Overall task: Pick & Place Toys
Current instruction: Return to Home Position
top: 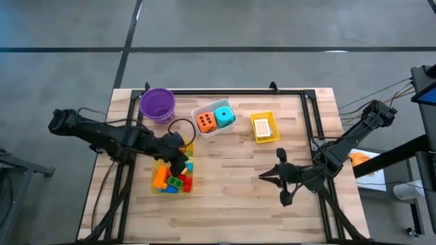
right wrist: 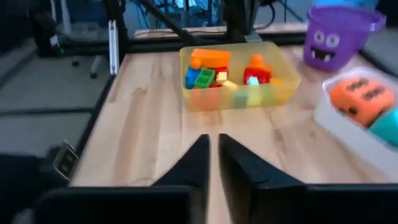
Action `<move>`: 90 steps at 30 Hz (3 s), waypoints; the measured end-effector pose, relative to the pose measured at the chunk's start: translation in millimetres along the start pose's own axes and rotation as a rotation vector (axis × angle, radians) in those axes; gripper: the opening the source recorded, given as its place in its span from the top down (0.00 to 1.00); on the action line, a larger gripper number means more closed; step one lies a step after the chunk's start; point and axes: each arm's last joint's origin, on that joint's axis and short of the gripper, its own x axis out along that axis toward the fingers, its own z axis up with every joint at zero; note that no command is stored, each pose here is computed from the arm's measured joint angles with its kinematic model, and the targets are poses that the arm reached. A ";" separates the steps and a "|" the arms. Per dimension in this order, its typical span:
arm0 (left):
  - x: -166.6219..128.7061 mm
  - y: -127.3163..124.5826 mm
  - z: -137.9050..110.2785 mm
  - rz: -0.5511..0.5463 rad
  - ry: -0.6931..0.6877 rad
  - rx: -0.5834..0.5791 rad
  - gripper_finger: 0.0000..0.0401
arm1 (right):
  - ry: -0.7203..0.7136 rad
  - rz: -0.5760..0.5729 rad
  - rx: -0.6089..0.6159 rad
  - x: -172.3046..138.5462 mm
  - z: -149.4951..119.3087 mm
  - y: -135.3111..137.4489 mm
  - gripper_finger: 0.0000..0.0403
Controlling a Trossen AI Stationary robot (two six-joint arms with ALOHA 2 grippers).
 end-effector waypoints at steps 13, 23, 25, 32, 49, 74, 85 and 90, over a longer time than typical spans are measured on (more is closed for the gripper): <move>-10.9 -25.3 4.9 -0.140 -0.212 0.601 0.95 | -0.045 0.019 -0.107 -5.3 18.8 4.3 0.94; -20.4 -7.1 13.3 -0.037 -0.311 0.448 0.95 | -0.144 -0.011 -0.130 -35.8 38.9 -23.7 0.94; -28.5 -1.1 12.9 -0.055 -0.339 0.439 0.95 | -0.162 0.072 -0.156 -46.5 41.7 -28.5 0.94; -32.7 21.4 -1.8 -0.130 -0.427 0.636 0.95 | -0.212 0.193 -0.191 -67.6 36.2 -54.2 0.94; -3.0 112.0 -27.0 -0.261 -0.557 0.482 0.95 | -0.297 0.228 -0.167 -61.0 -9.6 -118.6 0.94; 33.7 137.6 -74.3 -0.425 -0.678 0.428 0.95 | -0.484 0.200 -0.082 -51.2 -111.3 -135.6 0.94; 9.0 135.6 -78.5 -0.457 -0.842 0.457 0.95 | -0.481 0.241 -0.066 -51.6 -116.4 -135.4 0.94; 13.5 140.8 -86.0 -0.389 -0.775 0.463 0.95 | -0.470 0.243 -0.067 -51.0 -117.2 -135.3 0.94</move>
